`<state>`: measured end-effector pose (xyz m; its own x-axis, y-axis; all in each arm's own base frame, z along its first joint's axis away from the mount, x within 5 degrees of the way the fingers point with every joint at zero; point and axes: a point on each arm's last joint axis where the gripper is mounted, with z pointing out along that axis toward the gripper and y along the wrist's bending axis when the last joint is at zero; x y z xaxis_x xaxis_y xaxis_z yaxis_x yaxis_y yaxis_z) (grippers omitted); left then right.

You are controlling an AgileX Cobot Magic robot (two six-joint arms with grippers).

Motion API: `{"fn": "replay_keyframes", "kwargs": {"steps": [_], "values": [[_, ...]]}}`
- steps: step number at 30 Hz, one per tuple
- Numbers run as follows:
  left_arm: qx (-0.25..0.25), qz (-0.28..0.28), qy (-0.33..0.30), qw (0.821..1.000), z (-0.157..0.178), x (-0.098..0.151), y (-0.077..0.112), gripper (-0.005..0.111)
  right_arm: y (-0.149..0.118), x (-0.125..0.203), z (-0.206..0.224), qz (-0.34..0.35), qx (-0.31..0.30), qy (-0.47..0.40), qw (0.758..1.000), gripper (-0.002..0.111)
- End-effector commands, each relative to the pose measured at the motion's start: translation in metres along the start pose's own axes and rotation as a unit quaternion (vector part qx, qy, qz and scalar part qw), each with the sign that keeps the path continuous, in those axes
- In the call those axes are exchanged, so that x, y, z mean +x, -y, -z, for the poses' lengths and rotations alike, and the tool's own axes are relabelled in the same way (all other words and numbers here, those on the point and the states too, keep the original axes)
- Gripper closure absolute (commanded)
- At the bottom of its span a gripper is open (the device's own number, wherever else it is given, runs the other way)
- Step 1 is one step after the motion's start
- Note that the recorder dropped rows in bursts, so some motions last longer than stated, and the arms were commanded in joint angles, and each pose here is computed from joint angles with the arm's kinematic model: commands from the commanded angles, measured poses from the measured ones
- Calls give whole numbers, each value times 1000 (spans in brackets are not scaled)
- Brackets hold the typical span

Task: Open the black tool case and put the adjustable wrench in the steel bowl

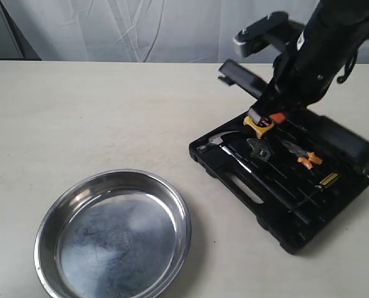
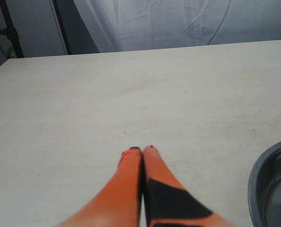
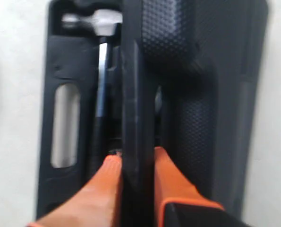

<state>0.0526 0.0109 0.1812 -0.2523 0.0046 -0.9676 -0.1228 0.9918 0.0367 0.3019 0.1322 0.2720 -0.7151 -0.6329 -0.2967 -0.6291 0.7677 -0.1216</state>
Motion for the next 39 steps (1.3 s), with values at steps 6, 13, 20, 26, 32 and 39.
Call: {"fn": "replay_keyframes", "kwargs": {"steps": [6,13,20,26,32,39], "values": [[4,-1,8,1000,0,-3,1,107,51,1,44,-35,179,8,983,109],[4,-1,8,1000,0,-3,1,107,105,22,21,-102,215,-33,971,109],[4,-1,8,1000,0,-3,1,107,139,36,8,-140,246,-41,958,109],[4,-1,8,1000,0,-3,1,107,146,38,7,-136,261,-40,955,76],[4,-1,8,1000,0,-3,1,107,156,43,16,-165,332,-52,927,49],[4,-1,8,1000,0,-3,1,107,156,45,36,-211,359,-20,909,51]]}}
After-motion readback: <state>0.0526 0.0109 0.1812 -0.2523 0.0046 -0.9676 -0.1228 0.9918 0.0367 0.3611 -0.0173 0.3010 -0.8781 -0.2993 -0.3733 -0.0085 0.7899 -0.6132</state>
